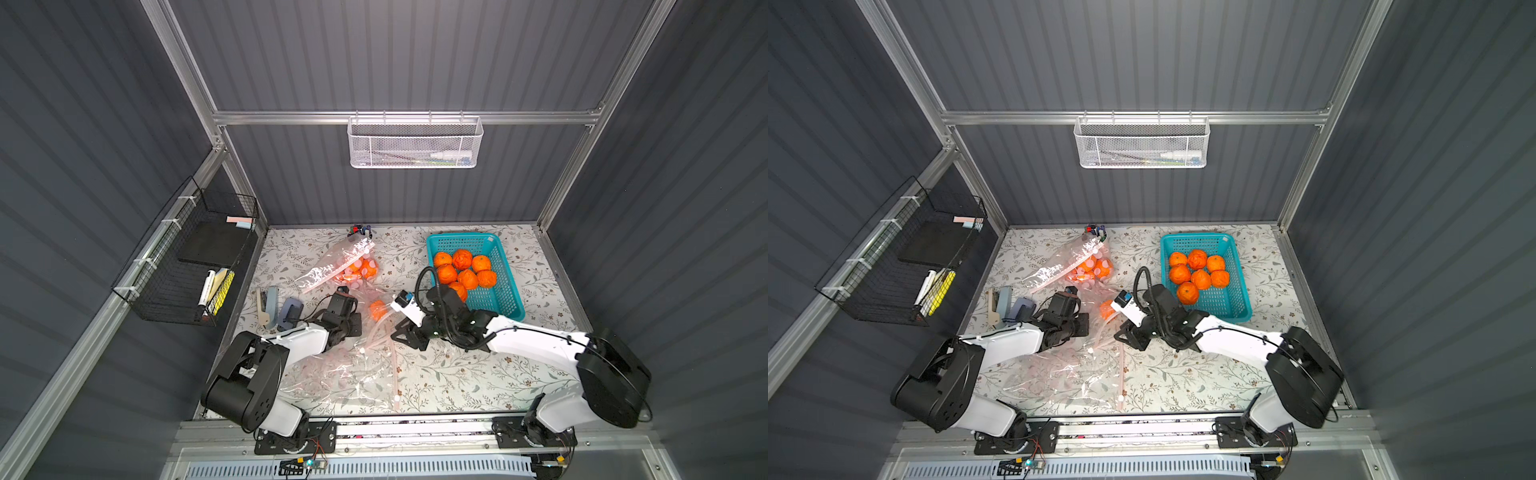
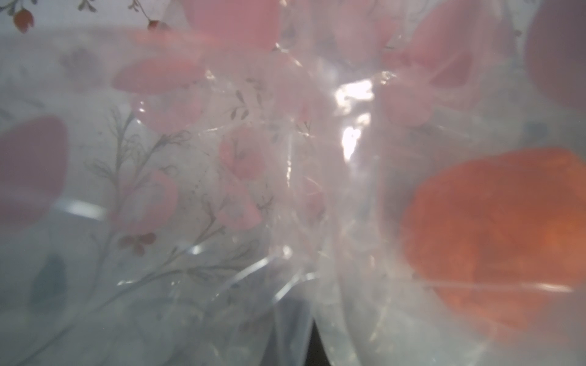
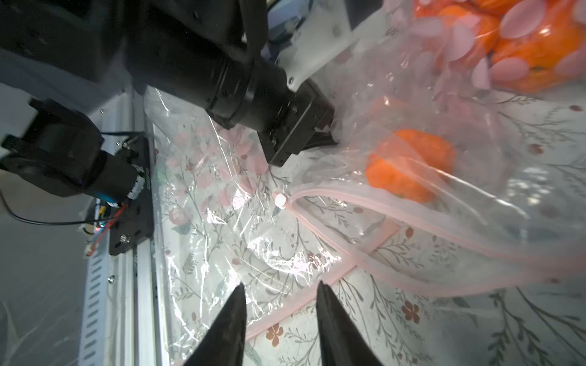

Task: Open the zip-top bag and take out the orange
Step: Pick up the orange from the zipper food storage bag.

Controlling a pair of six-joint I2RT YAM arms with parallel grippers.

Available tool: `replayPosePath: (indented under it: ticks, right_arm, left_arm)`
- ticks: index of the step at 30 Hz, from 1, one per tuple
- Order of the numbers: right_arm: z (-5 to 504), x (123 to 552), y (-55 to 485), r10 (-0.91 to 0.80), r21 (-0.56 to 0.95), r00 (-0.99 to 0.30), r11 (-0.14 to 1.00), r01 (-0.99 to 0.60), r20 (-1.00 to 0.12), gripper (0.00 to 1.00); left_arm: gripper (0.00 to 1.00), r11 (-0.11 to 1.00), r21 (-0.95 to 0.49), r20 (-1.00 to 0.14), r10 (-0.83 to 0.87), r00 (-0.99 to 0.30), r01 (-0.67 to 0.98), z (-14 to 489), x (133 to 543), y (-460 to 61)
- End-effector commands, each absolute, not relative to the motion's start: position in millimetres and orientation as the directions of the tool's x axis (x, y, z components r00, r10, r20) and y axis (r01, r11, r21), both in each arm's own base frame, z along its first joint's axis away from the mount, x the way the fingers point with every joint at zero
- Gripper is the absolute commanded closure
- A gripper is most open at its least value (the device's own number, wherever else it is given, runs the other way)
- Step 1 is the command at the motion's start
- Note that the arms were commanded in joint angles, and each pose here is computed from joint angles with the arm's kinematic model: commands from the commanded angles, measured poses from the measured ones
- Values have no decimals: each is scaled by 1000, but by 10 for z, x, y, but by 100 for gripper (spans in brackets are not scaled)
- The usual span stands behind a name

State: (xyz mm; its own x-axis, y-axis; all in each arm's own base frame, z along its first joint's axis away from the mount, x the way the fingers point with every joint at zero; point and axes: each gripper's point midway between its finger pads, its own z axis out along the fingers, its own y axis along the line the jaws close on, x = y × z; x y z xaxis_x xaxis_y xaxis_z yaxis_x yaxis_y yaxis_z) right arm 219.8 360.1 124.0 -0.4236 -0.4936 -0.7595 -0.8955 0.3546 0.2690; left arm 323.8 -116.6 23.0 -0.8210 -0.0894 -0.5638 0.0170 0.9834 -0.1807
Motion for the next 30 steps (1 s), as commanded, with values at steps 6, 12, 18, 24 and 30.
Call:
replayPosePath:
  ticks: [6,12,18,24,30]
  right_arm:
    - [906,2715,3737,-565,76,-355,456,-887,-745,56]
    - [743,2959,3873,-551,35,-344,495,-868,-760,42]
    - [603,3295,3944,-544,-31,-360,581,-813,-758,20]
    - [637,3543,3997,-492,-65,-355,651,-756,-795,18]
    - [704,3659,4222,-463,-68,-299,624,-778,-835,19]
  left_arm:
    - [100,989,-151,-495,-84,-865,-10,49,3043,-1067]
    - [100,988,-152,-496,-83,-865,-8,49,3043,-1071]
    - [100,988,-153,-495,-81,-865,-5,49,3041,-1075]
    - [100,988,-154,-496,-81,-864,-4,52,3044,-1079]
    - [100,988,-156,-495,-80,-865,-2,49,3045,-1083]
